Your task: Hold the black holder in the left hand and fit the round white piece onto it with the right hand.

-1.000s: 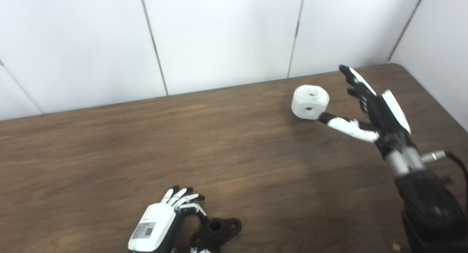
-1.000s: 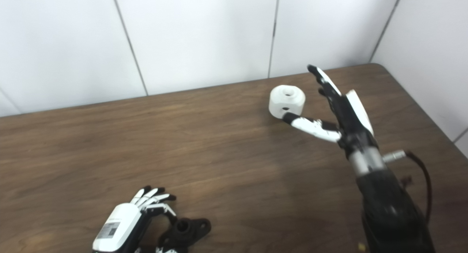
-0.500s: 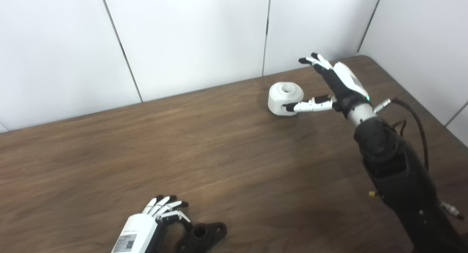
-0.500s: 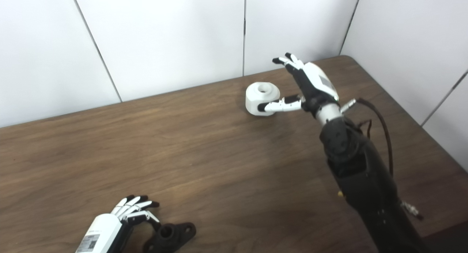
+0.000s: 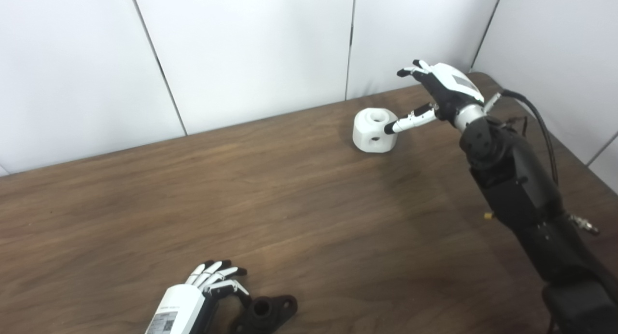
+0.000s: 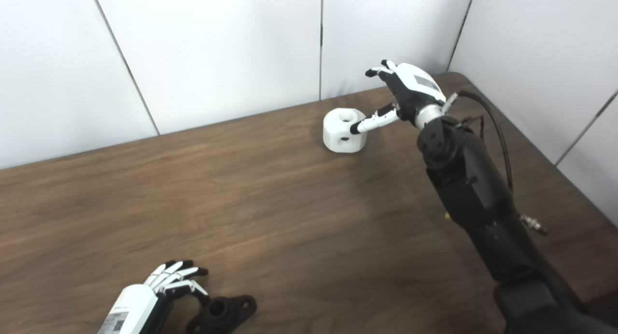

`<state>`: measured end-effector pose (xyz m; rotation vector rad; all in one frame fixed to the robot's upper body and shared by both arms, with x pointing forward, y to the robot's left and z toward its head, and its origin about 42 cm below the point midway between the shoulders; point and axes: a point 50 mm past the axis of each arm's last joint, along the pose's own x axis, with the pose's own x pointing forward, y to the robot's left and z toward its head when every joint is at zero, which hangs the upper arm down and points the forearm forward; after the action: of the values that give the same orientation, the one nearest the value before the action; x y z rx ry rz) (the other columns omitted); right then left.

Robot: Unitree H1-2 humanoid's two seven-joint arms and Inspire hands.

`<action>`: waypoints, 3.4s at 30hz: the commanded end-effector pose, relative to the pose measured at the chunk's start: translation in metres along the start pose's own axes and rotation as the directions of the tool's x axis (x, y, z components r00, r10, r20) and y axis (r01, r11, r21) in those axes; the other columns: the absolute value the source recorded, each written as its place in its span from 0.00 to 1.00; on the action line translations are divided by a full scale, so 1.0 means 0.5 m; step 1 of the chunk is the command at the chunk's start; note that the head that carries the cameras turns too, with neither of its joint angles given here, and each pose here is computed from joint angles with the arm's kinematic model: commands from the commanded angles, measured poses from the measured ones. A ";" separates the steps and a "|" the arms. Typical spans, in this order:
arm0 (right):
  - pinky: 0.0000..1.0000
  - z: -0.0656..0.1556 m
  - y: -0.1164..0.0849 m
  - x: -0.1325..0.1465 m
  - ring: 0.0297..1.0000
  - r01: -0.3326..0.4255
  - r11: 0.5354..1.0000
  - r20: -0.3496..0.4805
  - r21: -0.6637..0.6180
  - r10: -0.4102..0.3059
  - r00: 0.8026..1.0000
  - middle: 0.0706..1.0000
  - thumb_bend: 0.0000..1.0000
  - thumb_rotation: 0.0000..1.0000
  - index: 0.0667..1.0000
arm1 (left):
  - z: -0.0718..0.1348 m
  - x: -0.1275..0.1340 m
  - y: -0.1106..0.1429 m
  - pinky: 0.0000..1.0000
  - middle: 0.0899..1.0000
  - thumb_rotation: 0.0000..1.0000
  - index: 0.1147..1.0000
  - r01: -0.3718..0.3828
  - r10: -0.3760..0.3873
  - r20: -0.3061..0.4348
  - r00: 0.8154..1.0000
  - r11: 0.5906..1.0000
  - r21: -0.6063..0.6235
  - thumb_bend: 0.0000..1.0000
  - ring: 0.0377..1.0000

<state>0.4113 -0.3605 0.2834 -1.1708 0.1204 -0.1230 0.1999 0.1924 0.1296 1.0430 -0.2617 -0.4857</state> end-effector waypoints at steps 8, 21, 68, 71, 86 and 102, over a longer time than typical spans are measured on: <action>0.93 0.056 -0.070 0.039 1.00 -0.001 0.995 0.019 -0.101 0.003 1.000 0.99 0.93 0.33 0.83 | -0.019 -0.029 -0.009 0.93 0.77 0.05 0.42 0.067 -0.066 -0.047 0.997 0.997 0.030 0.52 0.88; 0.95 0.084 -0.050 0.064 1.00 -0.124 0.977 0.007 -0.175 0.127 0.992 0.98 0.96 0.32 0.83 | -0.023 -0.027 -0.002 0.93 0.77 0.05 0.42 0.051 -0.050 -0.057 0.997 0.999 0.019 0.52 0.88; 0.90 0.066 -0.022 0.066 0.96 -0.047 0.981 0.067 -0.189 0.060 0.996 0.87 0.82 0.30 0.64 | -0.013 -0.033 0.005 0.89 0.76 0.05 0.42 0.054 -0.051 -0.069 0.996 0.997 0.050 0.52 0.86; 0.90 0.064 -0.021 0.066 0.96 -0.049 0.980 0.065 -0.193 0.062 0.996 0.87 0.82 0.29 0.63 | -0.013 -0.033 0.006 0.89 0.76 0.05 0.42 0.052 -0.048 -0.067 0.997 0.998 0.046 0.52 0.86; 0.91 0.061 -0.016 0.065 0.96 -0.054 0.981 0.049 -0.185 0.064 0.997 0.85 0.81 0.27 0.62 | -0.012 -0.032 0.010 0.90 0.76 0.05 0.42 0.042 -0.039 -0.068 0.997 0.998 0.041 0.52 0.86; 0.92 0.060 -0.013 0.062 0.96 -0.063 0.980 0.044 -0.189 0.072 0.996 0.85 0.80 0.26 0.63 | -0.013 -0.032 0.012 0.89 0.76 0.05 0.42 0.036 -0.033 -0.074 0.997 0.999 0.039 0.52 0.86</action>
<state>0.4456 -0.3352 0.2714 -1.3231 0.1990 0.0411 0.1956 0.1992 0.1376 1.0725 -0.2399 -0.4703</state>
